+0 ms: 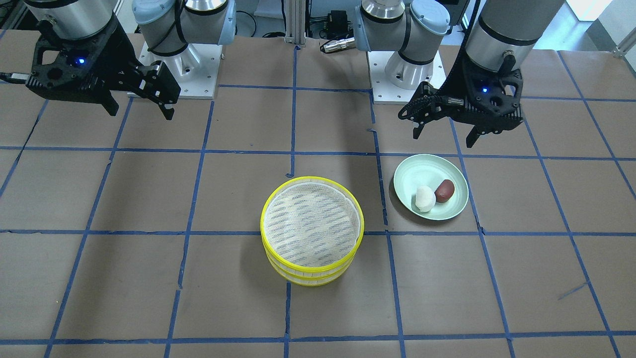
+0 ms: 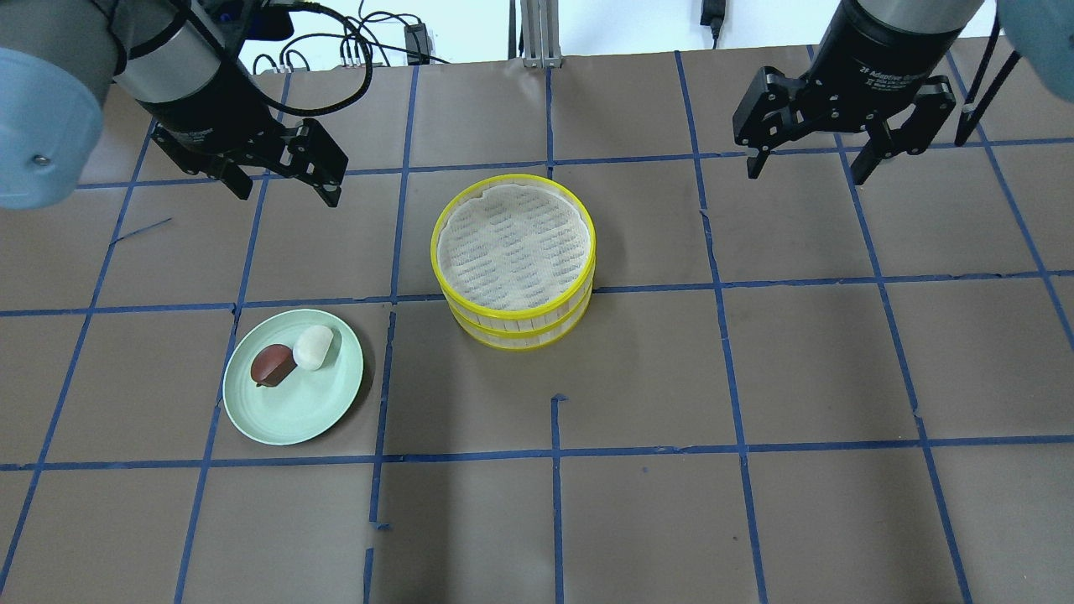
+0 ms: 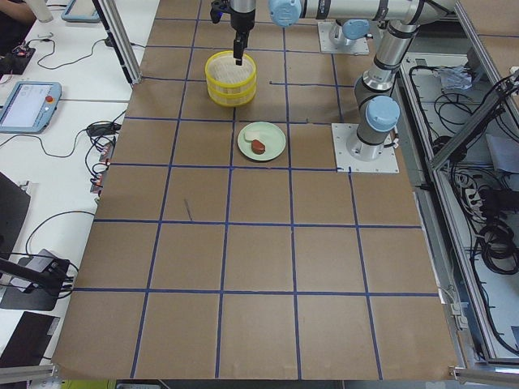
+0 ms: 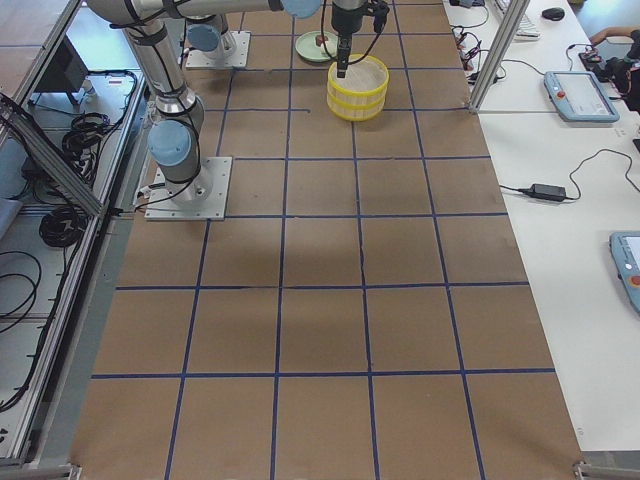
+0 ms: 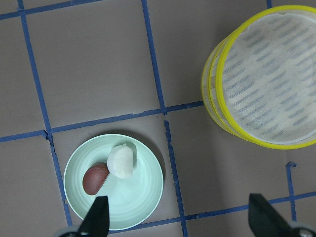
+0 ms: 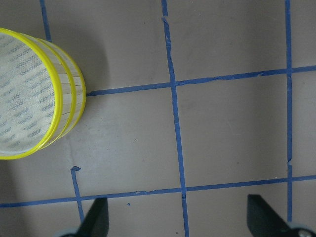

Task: Place buns in different layers of steamer
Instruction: 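Move left gripper to the plate while right gripper reaches the steamer rim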

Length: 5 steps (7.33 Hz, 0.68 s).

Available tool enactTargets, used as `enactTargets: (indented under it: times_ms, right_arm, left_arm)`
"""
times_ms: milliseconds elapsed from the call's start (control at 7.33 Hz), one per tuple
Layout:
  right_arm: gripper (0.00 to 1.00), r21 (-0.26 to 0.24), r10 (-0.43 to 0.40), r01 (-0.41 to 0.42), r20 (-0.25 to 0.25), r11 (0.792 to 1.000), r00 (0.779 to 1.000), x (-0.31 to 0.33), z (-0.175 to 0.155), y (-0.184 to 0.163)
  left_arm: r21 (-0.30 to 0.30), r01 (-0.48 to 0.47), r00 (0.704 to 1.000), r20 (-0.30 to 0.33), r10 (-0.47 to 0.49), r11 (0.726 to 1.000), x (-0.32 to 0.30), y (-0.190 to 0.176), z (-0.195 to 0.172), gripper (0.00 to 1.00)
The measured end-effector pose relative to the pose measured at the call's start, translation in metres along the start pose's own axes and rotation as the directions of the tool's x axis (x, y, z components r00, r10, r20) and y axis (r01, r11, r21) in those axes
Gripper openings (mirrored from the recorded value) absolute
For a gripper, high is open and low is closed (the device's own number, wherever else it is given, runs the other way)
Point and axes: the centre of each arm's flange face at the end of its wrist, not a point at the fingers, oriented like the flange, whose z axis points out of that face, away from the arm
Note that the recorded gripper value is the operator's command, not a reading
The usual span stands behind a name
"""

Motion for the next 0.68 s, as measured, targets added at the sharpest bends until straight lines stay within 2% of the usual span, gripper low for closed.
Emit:
enactTargets:
  times_ms: [409,682]
  right_arm:
    - [1.00,-0.013,0.002,-0.002,-0.002,1.000,1.000,0.000,0.004,0.001]
    - [0.96,-0.031,0.011,-0.011,-0.003,0.999,1.000,-0.002,0.020,-0.008]
  left_arm:
    - [-0.006,-0.009,1.000,0.001,0.009,1.000,-0.001,0.001,0.003,1.00]
    - [-0.032,-0.002,1.000,0.009,0.002,0.999,-0.007,0.005,0.014,1.00]
